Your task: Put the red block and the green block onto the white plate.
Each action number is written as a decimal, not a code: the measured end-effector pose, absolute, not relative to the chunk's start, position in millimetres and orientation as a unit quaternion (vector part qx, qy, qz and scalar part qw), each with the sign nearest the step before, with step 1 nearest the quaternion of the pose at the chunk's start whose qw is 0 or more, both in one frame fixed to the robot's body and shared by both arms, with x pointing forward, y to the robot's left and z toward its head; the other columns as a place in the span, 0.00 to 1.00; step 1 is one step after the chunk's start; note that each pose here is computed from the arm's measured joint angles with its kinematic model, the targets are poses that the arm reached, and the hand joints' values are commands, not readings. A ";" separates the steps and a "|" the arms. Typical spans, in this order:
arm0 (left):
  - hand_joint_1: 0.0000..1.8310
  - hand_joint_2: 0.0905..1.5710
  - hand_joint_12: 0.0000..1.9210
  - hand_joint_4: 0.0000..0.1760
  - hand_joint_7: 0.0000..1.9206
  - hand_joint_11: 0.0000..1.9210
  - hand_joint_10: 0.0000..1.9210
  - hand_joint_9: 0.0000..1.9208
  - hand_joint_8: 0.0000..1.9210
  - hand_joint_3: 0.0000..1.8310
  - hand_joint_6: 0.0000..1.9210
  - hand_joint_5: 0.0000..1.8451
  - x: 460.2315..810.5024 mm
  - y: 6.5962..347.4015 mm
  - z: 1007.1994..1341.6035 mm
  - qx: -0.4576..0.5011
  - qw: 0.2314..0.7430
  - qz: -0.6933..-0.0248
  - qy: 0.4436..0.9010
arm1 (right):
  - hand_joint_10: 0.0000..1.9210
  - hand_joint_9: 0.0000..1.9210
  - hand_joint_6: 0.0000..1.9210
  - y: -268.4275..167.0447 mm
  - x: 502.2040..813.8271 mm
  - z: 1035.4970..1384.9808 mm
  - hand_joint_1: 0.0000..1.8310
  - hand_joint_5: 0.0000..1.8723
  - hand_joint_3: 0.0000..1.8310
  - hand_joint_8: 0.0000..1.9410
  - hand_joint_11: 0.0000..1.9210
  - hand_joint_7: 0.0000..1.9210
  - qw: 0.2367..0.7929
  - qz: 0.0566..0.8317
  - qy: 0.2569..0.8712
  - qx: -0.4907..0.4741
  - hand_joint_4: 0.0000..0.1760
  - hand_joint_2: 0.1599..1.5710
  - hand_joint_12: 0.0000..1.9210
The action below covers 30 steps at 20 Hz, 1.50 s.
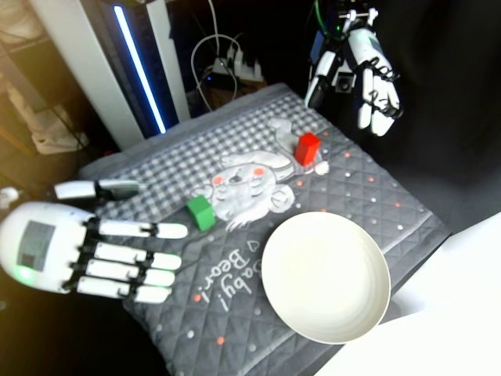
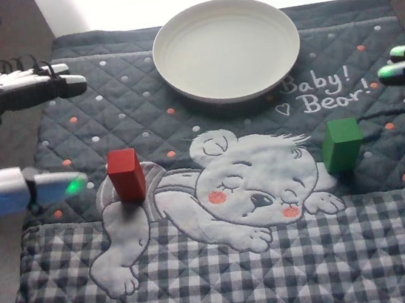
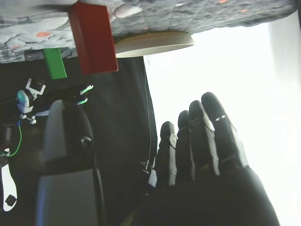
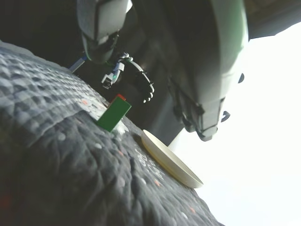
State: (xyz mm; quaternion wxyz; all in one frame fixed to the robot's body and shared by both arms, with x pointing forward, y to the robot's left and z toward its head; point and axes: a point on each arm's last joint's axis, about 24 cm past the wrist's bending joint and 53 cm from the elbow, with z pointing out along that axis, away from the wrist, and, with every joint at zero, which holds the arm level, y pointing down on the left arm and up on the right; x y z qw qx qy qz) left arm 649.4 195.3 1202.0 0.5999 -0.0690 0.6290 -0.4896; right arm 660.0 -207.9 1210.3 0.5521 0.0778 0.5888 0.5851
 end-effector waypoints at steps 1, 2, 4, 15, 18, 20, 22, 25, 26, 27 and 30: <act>0.43 0.61 0.44 0.00 0.15 0.00 0.01 0.12 0.00 0.00 0.00 0.26 650.5 191.5 1201.9 -0.065 0.599 -0.492 0.629 | 0.00 0.14 0.00 -206.5 660.3 1208.4 0.53 0.21 0.00 0.00 0.00 0.14 0.551 0.585 0.590 0.078 0.61 0.65 0.48; 0.42 0.60 0.44 0.00 0.15 0.00 0.01 0.13 0.00 0.00 0.00 0.25 651.5 183.7 1201.6 -0.058 0.595 -0.495 0.630 | 0.00 0.14 0.00 -202.8 658.8 1206.4 0.51 0.20 0.00 0.00 0.00 0.14 0.547 0.587 0.592 0.072 0.77 0.65 0.47; 0.43 0.60 0.45 0.12 0.15 0.00 0.00 0.13 0.00 0.00 0.00 0.24 651.2 173.7 1202.8 -0.041 0.592 -0.498 0.633 | 0.00 0.10 0.00 -201.4 658.0 1205.6 0.49 0.17 0.00 0.00 0.00 0.13 0.546 0.587 0.594 0.068 0.92 0.63 0.36; 0.45 0.54 0.38 0.00 0.14 0.00 0.00 0.12 0.00 0.00 0.00 0.20 658.2 152.4 1211.9 -0.017 0.585 -0.508 0.632 | 0.00 0.08 0.00 -140.4 654.9 1242.9 0.50 0.11 0.00 0.00 0.00 0.10 0.538 0.632 0.558 -0.009 1.00 0.54 0.26; 0.45 0.55 0.40 0.00 0.13 0.00 0.00 0.12 0.00 0.00 0.00 0.21 657.5 143.0 1204.7 -0.005 0.577 -0.507 0.641 | 0.00 0.10 0.00 -141.2 667.3 1236.0 0.53 0.13 0.00 0.00 0.00 0.11 0.535 0.630 0.564 0.009 1.00 0.53 0.33; 0.43 0.55 0.42 0.00 0.15 0.00 0.00 0.14 0.00 0.00 0.00 0.18 660.5 137.1 1194.3 0.005 0.568 -0.496 0.657 | 0.00 0.12 0.00 -136.5 672.8 1226.9 0.57 0.16 0.00 0.00 0.00 0.15 0.528 0.628 0.571 0.018 0.91 0.52 0.32; 0.54 0.54 0.50 0.00 0.21 0.00 0.01 0.20 0.00 0.00 0.00 0.21 663.3 133.8 1186.9 0.008 0.562 -0.489 0.667 | 0.00 0.15 0.00 -127.7 674.7 1217.1 0.57 0.18 0.00 0.00 0.00 0.17 0.515 0.631 0.580 0.021 0.86 0.53 0.36; 0.56 0.51 0.37 0.00 0.15 0.00 0.00 0.12 0.00 0.00 0.00 0.24 667.0 132.7 1173.5 0.015 0.553 -0.472 0.687 | 0.01 0.22 0.00 -123.0 679.7 1211.7 0.59 0.23 0.00 0.00 0.05 0.23 0.512 0.628 0.585 0.024 0.78 0.53 0.47; 0.53 0.52 0.32 0.00 0.15 0.00 0.00 0.12 0.00 0.00 0.00 0.24 667.8 132.8 1170.5 0.015 0.550 -0.468 0.692 | 0.01 0.23 0.01 -122.9 680.6 1213.6 0.59 0.24 0.00 0.01 0.06 0.24 0.513 0.630 0.583 0.025 0.74 0.54 0.48; 0.53 0.52 0.27 0.00 0.16 0.00 0.00 0.12 0.00 0.00 0.00 0.24 668.1 132.6 1168.2 0.016 0.548 -0.465 0.695 | 0.00 0.23 0.00 -123.1 681.5 1214.7 0.58 0.25 0.00 0.00 0.04 0.25 0.514 0.631 0.581 0.027 0.68 0.54 0.50; 0.55 0.53 0.51 0.00 0.23 0.00 0.00 0.21 0.00 0.00 0.00 0.26 670.5 130.5 1167.1 0.016 0.548 -0.465 0.696 | 0.00 0.25 0.00 -118.4 682.3 1212.5 0.56 0.30 0.00 0.00 0.04 0.26 0.511 0.632 0.582 0.027 0.52 0.57 0.54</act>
